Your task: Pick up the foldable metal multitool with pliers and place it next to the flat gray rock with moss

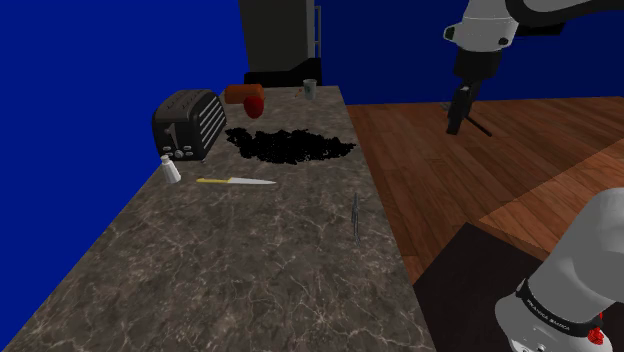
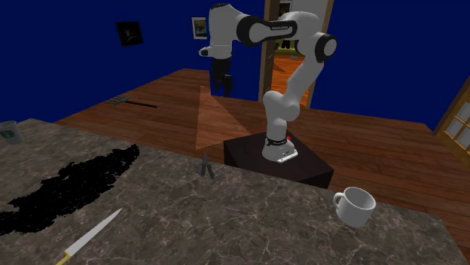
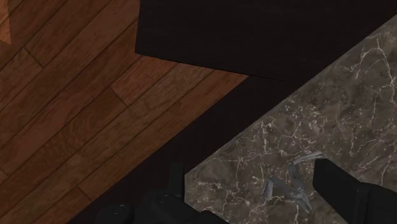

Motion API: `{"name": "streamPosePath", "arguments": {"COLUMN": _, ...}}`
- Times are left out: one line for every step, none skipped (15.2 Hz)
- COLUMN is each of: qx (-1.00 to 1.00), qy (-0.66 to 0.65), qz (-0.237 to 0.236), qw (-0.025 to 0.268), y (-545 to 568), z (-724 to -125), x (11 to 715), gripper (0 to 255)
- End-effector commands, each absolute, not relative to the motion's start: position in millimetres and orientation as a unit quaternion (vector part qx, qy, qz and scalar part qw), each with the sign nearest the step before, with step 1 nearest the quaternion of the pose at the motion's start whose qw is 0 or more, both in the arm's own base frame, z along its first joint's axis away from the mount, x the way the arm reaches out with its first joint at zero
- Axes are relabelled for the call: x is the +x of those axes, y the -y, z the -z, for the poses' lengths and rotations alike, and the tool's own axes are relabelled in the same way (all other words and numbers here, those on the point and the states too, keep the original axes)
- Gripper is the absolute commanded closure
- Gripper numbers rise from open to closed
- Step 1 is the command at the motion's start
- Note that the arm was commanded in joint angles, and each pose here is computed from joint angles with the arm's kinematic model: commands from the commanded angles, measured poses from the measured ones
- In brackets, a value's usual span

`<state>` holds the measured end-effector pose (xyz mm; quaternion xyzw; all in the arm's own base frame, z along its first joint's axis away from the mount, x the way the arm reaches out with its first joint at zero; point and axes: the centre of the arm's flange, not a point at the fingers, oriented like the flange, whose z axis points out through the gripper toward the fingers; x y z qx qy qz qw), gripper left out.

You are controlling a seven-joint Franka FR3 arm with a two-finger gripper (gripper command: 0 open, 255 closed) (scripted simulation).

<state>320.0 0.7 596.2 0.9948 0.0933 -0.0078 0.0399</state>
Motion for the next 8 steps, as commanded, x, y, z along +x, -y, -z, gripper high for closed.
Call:
{"name": "streamPosePath", "arguments": {"qx": 0.995, "qy": -0.093, "qz": 0.008, "qw": 0.040, "y": -1, "z": -596, "x": 320, "gripper": 0}}
{"name": "streamPosePath", "arguments": {"qx": 0.997, "qy": -0.071, "qz": 0.008, "qw": 0.037, "y": -9, "z": -587, "x": 323, "gripper": 0}}
{"name": "streamPosePath", "arguments": {"qx": 0.998, "qy": -0.049, "qz": 0.009, "qw": 0.035, "y": -17, "z": -577, "x": 327, "gripper": 0}}
{"name": "streamPosePath", "arguments": {"qx": 0.999, "qy": -0.027, "qz": 0.009, "qw": 0.032, "y": -25, "z": -568, "x": 330, "gripper": 0}}
{"name": "streamPosePath", "arguments": {"qx": 1.000, "qy": -0.004, "qz": 0.010, "qw": 0.030, "y": -32, "z": -559, "x": 334, "gripper": 0}}
{"name": "streamPosePath", "arguments": {"qx": 0.999, "qy": 0.018, "qz": 0.011, "qw": 0.027, "y": -40, "z": -550, "x": 339, "gripper": 0}}
{"name": "streamPosePath", "arguments": {"qx": 0.999, "qy": 0.040, "qz": 0.011, "qw": 0.024, "y": -47, "z": -541, "x": 344, "gripper": 0}}
{"name": "streamPosePath", "arguments": {"qx": 0.998, "qy": 0.062, "qz": 0.012, "qw": 0.022, "y": -54, "z": -531, "x": 349, "gripper": 0}}
